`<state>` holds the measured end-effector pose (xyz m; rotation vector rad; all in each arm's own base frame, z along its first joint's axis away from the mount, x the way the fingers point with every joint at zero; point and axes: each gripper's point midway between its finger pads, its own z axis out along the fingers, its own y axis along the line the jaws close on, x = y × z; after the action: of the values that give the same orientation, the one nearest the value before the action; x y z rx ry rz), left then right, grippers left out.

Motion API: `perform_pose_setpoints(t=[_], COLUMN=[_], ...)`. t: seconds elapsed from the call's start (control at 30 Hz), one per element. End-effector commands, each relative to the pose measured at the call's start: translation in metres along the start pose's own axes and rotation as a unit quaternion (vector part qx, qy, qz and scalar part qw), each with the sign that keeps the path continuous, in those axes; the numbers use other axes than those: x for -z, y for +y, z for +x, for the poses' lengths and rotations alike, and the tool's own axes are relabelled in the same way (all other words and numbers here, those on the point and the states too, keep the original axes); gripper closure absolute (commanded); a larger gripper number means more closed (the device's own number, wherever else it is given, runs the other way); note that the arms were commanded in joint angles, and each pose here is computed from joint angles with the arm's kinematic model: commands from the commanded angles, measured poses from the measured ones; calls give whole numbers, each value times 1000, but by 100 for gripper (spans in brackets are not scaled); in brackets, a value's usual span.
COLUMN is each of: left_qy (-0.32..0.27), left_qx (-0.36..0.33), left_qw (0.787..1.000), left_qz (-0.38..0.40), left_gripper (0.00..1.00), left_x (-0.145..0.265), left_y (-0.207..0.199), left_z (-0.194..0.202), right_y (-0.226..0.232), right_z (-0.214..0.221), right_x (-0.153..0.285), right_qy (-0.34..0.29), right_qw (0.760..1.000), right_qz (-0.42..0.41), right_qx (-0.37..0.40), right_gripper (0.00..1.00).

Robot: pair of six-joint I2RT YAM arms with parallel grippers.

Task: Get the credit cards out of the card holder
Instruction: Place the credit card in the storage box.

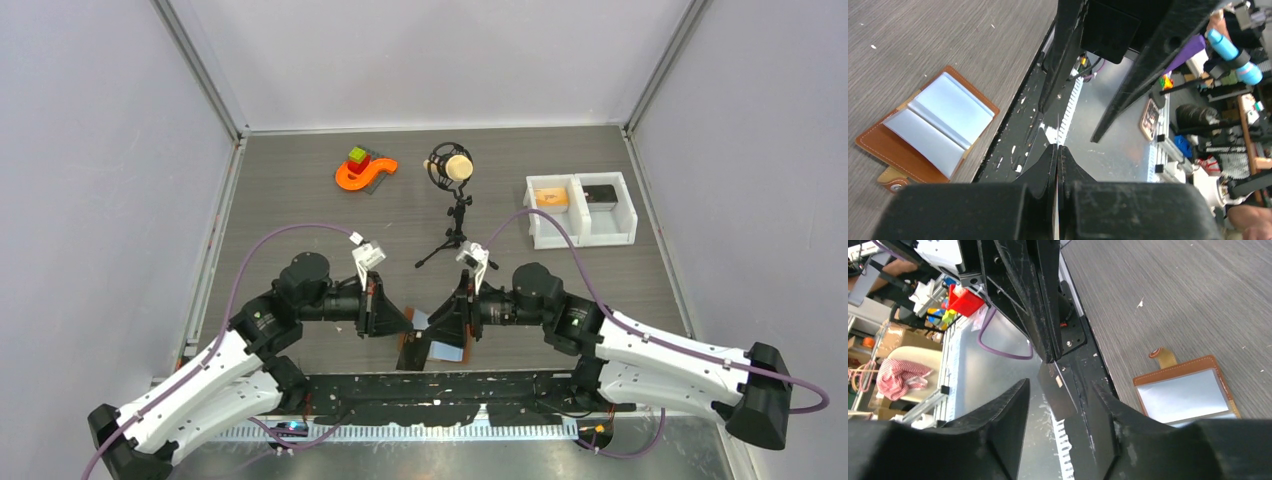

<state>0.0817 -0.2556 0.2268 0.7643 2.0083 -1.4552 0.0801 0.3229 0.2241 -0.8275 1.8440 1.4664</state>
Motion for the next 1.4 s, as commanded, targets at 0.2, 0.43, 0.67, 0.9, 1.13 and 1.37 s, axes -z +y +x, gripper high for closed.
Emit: perform_pose_setpoints(t=[0.2, 0.43, 0.67, 0.9, 1.13, 1.37], left_qy=[-126, -219, -313, -315, -265, -125], left_qx=[22, 34, 107, 111, 78, 14], left_qw=[991, 973, 943, 942, 961, 991], left_qz=[-31, -70, -41, -38, -11, -48], left_gripper=[100, 100, 100, 100, 83, 45], left_x=[16, 18, 22, 31, 29, 23], left_y=[-14, 8, 22, 21, 7, 8], left_z=[-57, -86, -91, -79, -57, -23], right_y=[-9, -16, -14, -13, -4, -2], right_z=[-21, -22, -31, -33, -29, 0], right_x=[21, 16, 12, 16, 19, 13], right_qy=[-114, -136, -150, -122, -86, -3], right_qw=[992, 990, 988, 992, 995, 998], right_qz=[31, 30, 22, 31, -2, -46], right_qx=[-38, -39, -29, 32, 47, 52], right_gripper=[32, 29, 51, 95, 95, 95])
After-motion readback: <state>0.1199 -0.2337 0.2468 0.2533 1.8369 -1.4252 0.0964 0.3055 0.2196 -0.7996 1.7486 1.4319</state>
